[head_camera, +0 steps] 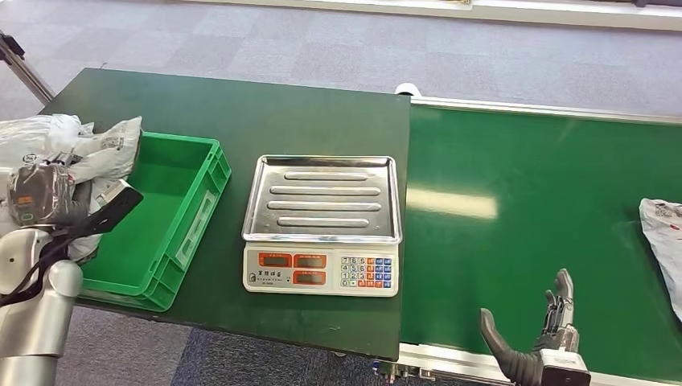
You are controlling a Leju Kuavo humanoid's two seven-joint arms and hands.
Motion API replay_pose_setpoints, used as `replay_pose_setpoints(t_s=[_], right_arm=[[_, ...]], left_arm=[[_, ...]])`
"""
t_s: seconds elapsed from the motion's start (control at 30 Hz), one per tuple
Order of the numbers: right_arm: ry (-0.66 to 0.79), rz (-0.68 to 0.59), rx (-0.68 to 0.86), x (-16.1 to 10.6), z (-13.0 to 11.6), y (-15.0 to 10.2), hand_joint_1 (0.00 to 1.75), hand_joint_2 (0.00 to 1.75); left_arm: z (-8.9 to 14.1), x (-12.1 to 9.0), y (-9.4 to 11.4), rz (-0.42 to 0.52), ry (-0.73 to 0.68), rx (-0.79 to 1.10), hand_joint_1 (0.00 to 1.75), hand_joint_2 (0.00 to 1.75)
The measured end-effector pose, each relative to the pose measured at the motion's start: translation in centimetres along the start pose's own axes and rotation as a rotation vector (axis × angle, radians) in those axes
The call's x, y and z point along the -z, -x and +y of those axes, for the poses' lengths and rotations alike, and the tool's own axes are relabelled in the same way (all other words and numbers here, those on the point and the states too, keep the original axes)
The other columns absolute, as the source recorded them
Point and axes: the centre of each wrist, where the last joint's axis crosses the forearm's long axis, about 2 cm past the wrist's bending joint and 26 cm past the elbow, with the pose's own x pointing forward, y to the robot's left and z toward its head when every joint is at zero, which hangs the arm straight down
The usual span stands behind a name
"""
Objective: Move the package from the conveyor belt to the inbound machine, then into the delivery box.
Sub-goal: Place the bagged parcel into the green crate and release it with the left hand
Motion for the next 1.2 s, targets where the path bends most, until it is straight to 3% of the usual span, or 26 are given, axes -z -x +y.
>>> replay_pose_setpoints(t_s=[0.3, 0.53, 0.6, 0.73, 0.8, 1.2], right_arm=[[-0.015, -0.012, 0.009, 0.5, 0.1, -0.1, 0.0, 1.75], [-0.022, -0.015, 0.016, 0.8, 0.2, -0.1, 0.0, 1.75], [-0.022, -0.015, 0.017, 0.8, 0.2, -0.1, 0.0, 1.75], [-0.021, -0.014, 0.02, 0.8, 0.2, 0.0, 0.0, 1.75], [-0.019, -0.013, 0.026, 0.8, 0.3, 0.0, 0.0, 1.75], [0.012, -0.005, 0.058, 0.7, 0.3, 0.5, 0.0, 1.75]], left_arm=[[-0.3, -0.8, 3.3, -0.002, 0.109, -0.043, 1.75, 1.75], [-0.2, -1.5, 4.1, -0.012, 0.112, -0.025, 1.71, 1.75], [-0.2, -1.6, 4.2, -0.008, 0.109, -0.021, 1.52, 1.75], [-0.1, -1.7, 4.3, 0.006, 0.076, -0.003, 0.08, 1.75], [0.0, -1.6, 4.2, 0.001, 0.048, 0.001, 0.0, 1.75], [2.0, -1.0, 3.7, -0.135, -0.289, -0.018, 0.0, 1.75]])
